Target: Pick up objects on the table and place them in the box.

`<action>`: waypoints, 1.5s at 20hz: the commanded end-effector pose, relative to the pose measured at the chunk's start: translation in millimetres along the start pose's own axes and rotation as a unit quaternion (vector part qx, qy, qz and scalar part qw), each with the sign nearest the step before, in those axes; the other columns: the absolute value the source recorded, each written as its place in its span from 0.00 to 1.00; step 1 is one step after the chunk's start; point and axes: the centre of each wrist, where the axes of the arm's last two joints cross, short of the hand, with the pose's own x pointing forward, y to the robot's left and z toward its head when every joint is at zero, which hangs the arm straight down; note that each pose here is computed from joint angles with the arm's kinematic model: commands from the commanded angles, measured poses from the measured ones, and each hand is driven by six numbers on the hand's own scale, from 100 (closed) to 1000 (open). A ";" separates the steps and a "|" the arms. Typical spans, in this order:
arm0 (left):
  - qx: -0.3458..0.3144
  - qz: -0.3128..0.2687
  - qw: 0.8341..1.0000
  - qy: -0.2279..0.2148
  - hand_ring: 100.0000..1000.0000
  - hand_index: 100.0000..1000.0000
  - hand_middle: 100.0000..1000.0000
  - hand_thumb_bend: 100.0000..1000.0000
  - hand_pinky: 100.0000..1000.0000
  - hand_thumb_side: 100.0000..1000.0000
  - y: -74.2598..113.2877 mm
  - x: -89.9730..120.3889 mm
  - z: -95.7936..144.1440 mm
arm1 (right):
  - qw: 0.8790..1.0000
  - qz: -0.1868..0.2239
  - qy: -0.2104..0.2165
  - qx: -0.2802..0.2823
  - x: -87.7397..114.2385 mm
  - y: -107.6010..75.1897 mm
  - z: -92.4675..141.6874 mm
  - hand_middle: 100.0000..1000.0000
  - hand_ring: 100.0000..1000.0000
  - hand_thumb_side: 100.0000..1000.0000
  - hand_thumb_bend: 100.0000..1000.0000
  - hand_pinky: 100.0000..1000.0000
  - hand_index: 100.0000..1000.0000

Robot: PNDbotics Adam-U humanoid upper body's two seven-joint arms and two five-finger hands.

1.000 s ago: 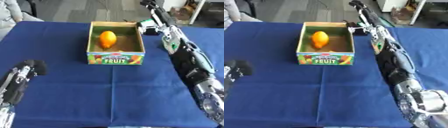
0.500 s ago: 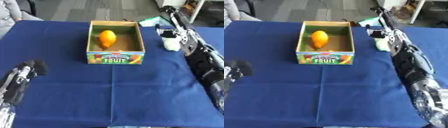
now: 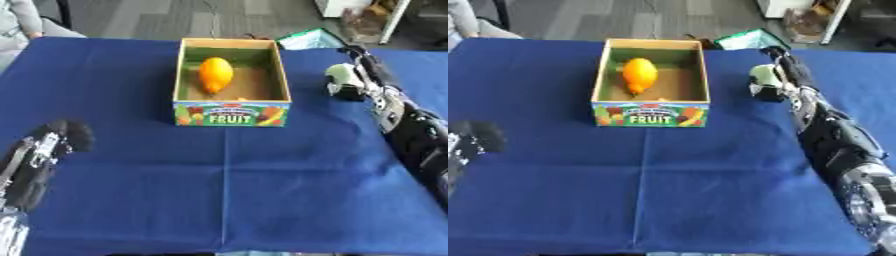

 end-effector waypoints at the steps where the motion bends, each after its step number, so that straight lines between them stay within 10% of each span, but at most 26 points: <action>1: -0.001 -0.014 1.000 -0.015 0.64 0.67 0.58 0.00 0.66 0.72 4.2 8.9 -1.7 | 0.999 0.018 0.020 -0.021 -12.7 -9.6 2.5 0.90 0.93 0.16 0.09 0.98 0.92; 7: -0.003 -0.014 1.000 -0.017 0.64 0.67 0.58 0.00 0.66 0.73 3.6 9.3 -2.2 | 0.999 0.031 0.038 0.011 -6.8 15.7 12.1 0.85 0.86 0.24 0.05 0.92 0.90; 12: -0.005 -0.014 1.000 -0.018 0.64 0.67 0.58 0.00 0.66 0.73 3.5 9.5 -2.3 | 0.998 0.035 0.045 0.017 -9.6 22.5 18.2 0.62 0.54 0.10 0.00 0.72 0.74; 30: -0.003 -0.012 1.000 -0.018 0.64 0.67 0.58 0.00 0.67 0.72 3.8 8.9 -1.3 | 0.995 -0.015 0.007 -0.095 10.4 7.2 -2.9 0.15 0.05 0.02 0.00 0.40 0.27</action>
